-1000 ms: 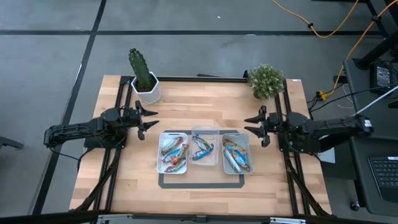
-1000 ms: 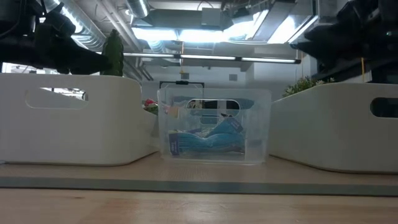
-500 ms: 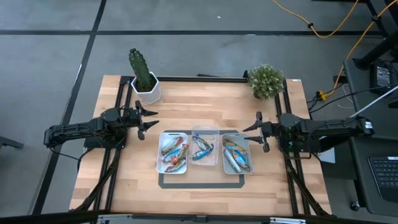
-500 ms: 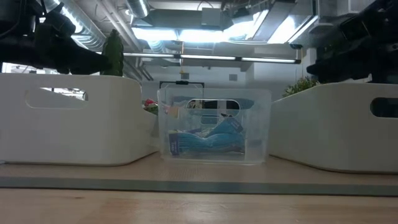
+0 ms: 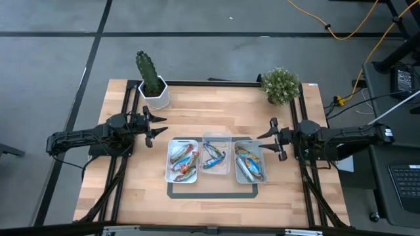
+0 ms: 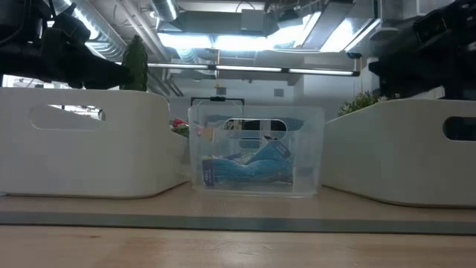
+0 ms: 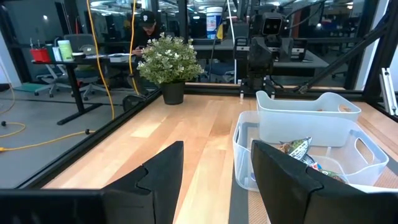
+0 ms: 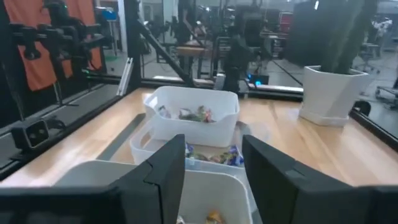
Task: Pick and place Granola Bars by type
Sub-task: Return to Home Position
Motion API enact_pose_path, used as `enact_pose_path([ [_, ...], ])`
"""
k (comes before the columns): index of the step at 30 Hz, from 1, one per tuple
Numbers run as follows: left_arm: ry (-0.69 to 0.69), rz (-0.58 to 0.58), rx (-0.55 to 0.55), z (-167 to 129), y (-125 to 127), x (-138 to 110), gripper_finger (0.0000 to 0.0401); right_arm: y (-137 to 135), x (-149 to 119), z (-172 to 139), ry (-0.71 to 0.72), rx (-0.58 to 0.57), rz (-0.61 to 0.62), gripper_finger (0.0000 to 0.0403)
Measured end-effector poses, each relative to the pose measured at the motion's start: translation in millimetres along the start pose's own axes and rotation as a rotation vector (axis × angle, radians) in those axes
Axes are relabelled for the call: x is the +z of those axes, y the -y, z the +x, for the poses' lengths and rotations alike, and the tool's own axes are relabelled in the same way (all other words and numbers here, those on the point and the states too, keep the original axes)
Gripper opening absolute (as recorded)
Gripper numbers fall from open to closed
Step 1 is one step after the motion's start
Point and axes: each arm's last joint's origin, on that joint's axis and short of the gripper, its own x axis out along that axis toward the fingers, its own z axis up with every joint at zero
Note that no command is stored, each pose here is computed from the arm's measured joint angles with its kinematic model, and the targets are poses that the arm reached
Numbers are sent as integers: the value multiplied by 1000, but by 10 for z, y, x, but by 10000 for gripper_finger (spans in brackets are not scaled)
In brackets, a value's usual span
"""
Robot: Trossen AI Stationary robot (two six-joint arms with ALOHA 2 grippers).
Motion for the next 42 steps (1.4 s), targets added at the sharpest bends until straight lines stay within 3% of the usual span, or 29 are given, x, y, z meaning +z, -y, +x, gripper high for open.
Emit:
enact_pose_path([
  [5, 0, 0, 0, 0, 0, 0, 182, -3, -55, -1, -56, 2, 94, 163],
  [19, 0, 0, 0, 0, 0, 0, 182, -12, -100, -14, -103, 5, 93, 163],
  [34, 0, 0, 0, 0, 0, 0, 182, -48, 105, -236, 135, 8, 48, 163],
  [42, 0, 0, 0, 0, 0, 0, 182, -49, 109, -241, 141, 8, 48, 163],
])
